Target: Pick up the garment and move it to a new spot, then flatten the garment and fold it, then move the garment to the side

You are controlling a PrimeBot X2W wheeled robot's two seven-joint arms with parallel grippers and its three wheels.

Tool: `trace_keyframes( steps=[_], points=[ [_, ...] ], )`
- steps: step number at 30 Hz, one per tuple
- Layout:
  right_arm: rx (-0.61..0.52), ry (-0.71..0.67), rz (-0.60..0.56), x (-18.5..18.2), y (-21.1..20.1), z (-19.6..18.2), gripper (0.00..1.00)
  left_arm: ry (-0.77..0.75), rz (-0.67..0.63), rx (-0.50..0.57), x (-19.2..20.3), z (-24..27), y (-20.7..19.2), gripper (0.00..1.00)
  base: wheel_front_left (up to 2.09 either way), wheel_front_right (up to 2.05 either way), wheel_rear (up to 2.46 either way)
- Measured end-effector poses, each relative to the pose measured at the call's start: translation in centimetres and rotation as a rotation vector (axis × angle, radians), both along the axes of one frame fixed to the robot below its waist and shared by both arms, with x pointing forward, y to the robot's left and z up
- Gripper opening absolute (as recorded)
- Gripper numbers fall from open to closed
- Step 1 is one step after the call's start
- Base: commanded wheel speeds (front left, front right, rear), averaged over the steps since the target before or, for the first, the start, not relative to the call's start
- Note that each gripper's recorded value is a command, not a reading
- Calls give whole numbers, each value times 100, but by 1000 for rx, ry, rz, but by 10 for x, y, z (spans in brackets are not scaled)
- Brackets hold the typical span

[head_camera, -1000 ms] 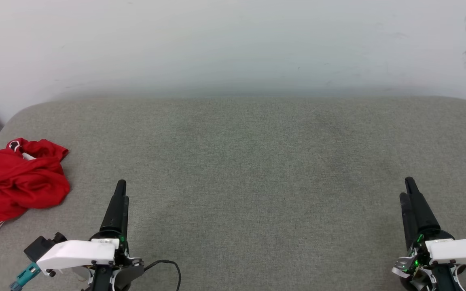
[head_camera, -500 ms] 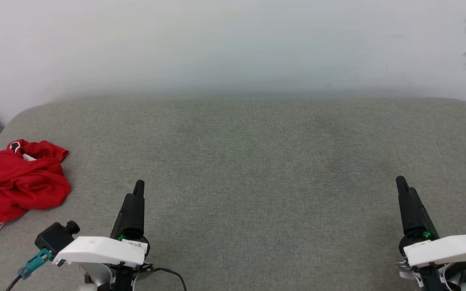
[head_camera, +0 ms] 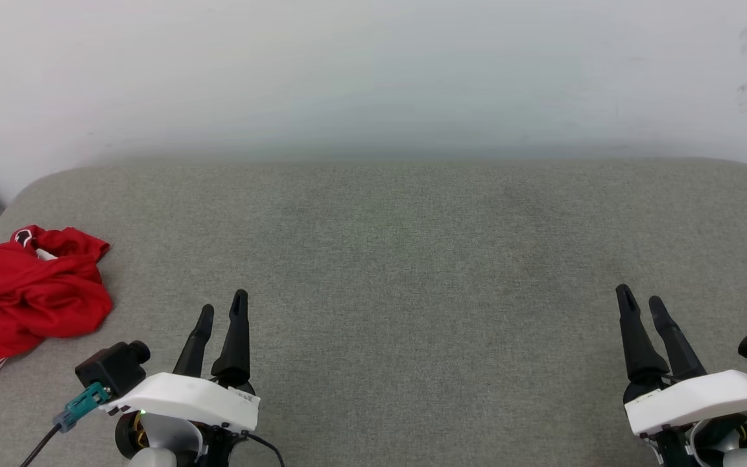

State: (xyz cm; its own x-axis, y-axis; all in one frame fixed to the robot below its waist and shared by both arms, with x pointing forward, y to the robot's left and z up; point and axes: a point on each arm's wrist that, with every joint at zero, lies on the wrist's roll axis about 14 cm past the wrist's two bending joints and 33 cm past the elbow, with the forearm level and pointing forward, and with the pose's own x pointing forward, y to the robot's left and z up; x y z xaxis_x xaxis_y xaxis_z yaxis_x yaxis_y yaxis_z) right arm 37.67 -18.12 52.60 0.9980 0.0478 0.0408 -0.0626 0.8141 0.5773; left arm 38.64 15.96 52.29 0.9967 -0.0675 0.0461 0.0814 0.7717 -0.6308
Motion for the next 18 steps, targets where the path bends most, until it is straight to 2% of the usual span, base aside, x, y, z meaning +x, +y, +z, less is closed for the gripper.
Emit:
trace_keyframes(
  steps=[8, 18],
  points=[
    [-132, -18, 8, -1, 3, 4, 100, -27, 3, 159, -1, 5, -1, 100, 0, 0, 0],
    [-269, -31, 20, -4, 8, 6, 100, -51, -2, 289, -3, 6, -4, 100, 0, 0, 0]
  ],
)
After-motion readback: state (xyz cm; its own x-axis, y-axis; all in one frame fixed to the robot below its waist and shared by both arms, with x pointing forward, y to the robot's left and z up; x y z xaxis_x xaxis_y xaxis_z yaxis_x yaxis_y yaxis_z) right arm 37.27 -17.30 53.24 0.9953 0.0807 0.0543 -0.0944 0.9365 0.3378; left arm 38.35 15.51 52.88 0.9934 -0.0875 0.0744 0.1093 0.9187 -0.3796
